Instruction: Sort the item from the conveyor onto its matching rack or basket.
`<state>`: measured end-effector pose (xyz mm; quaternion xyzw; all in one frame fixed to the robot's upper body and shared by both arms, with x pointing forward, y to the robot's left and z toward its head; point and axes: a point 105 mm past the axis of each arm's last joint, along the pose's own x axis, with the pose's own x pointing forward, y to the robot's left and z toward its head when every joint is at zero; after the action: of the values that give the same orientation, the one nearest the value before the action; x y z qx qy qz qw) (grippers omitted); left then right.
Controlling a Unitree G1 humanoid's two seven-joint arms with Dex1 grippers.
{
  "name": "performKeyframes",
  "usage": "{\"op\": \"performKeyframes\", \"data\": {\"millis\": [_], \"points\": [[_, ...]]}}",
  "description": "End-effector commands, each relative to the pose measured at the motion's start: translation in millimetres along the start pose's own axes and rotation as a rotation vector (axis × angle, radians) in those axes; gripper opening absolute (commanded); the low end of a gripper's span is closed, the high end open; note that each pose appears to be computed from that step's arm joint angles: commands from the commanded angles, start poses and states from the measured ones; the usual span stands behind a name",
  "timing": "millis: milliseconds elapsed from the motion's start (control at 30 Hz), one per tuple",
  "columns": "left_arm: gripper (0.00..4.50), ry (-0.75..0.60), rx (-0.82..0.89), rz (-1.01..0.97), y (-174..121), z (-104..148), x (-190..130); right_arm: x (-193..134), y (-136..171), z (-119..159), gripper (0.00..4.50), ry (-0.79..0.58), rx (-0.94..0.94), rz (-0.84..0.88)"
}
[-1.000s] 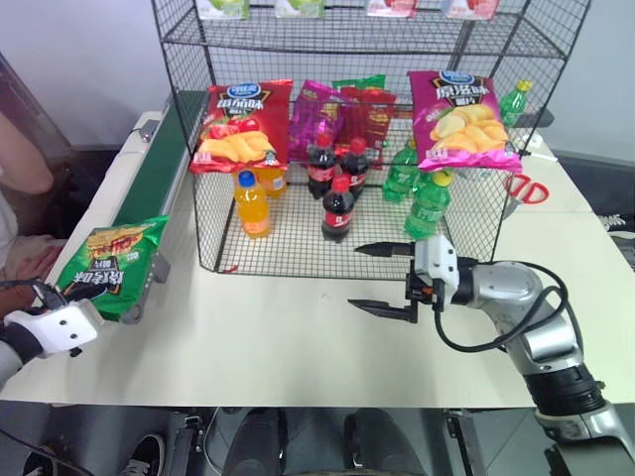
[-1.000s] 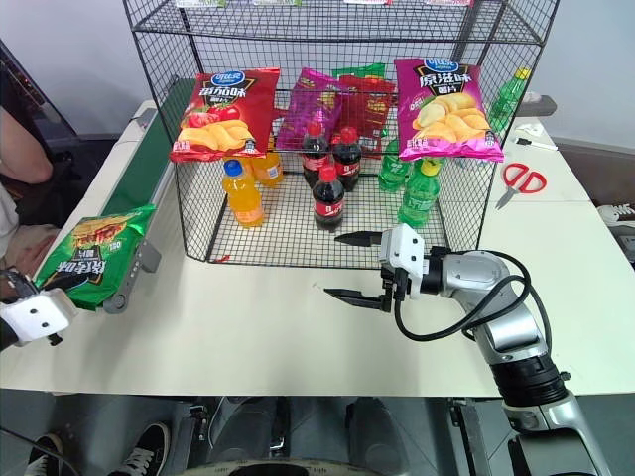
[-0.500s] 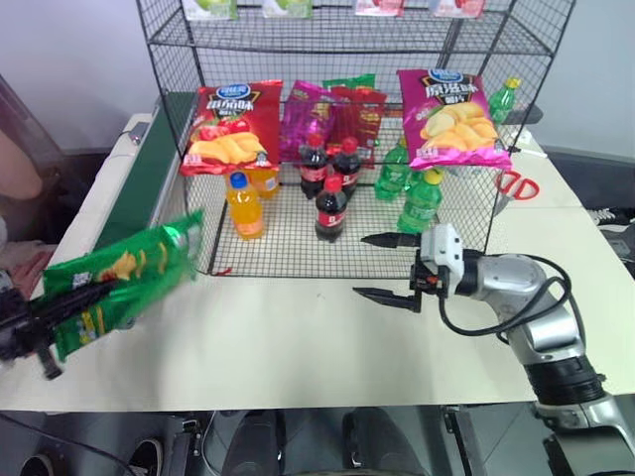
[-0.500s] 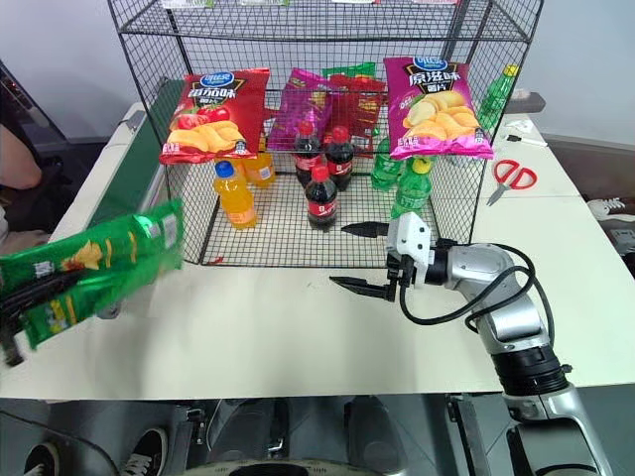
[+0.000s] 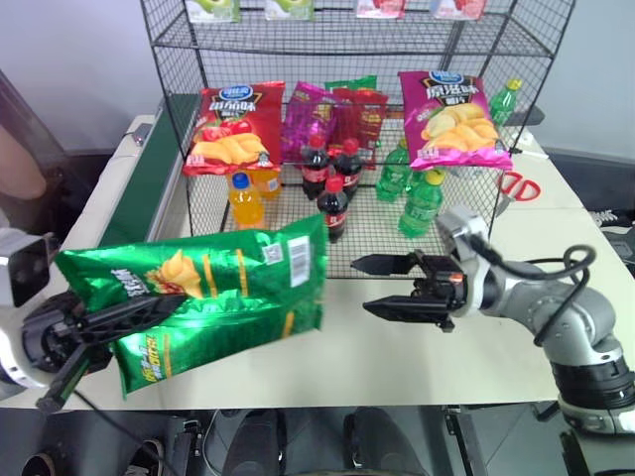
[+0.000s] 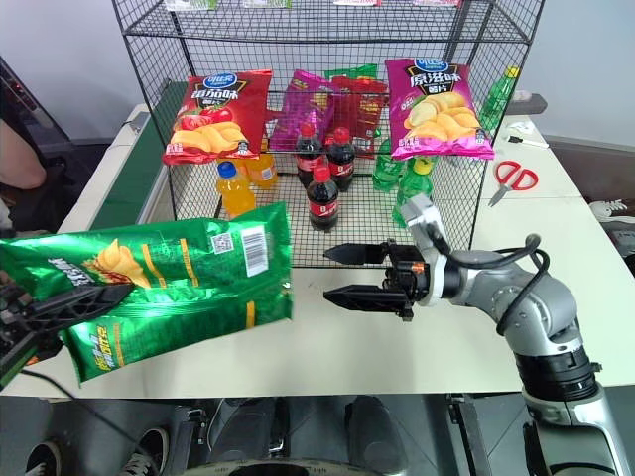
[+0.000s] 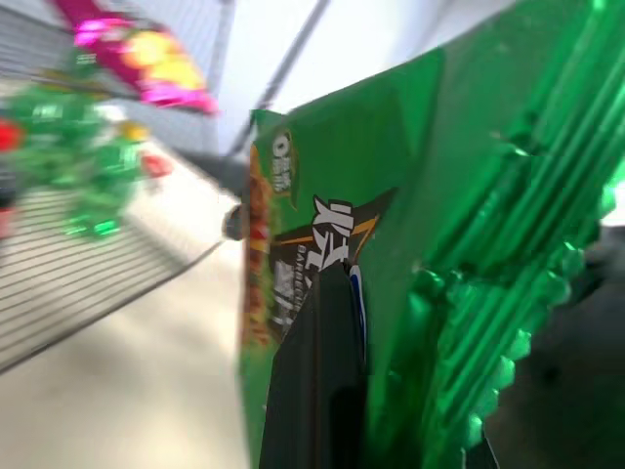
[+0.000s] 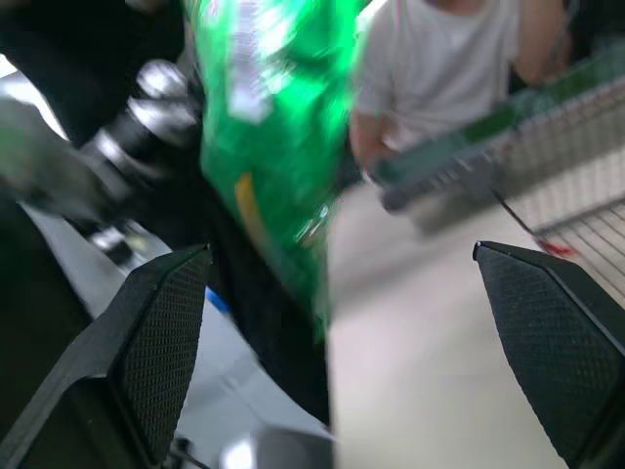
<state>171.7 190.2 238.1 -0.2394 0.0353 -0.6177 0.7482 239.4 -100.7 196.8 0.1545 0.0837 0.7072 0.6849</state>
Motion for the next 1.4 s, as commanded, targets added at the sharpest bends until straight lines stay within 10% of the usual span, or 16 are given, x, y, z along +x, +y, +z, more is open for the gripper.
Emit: {"op": "performKeyframes", "data": {"millis": [33, 767, 933, 1133, 1267, 1400], "points": [[0.02, -0.055, -0.048, -0.098, -2, 8, 10, 6, 9, 7, 4.50, -0.017, 0.006, 0.053], [0.02, -0.023, -0.085, -0.196, 31, -7, 41, 52, 21, 2, 4.50, -0.032, 0.031, 0.214], [0.00, -0.025, -0.060, -0.176, 34, -10, 41, 53, 16, 8, 3.17, -0.070, 0.033, 0.191], [0.00, -0.030, -0.043, -0.129, 42, -12, 38, 53, 15, 7, 0.13, -0.066, 0.031, 0.183], [0.00, -0.025, -0.032, -0.098, 45, -13, 35, 53, 12, 7, 0.05, -0.064, 0.024, 0.170], [1.24, -0.033, -0.021, -0.051, 50, -10, 28, 51, 7, 6, 0.00, -0.051, -0.014, 0.128]]}}
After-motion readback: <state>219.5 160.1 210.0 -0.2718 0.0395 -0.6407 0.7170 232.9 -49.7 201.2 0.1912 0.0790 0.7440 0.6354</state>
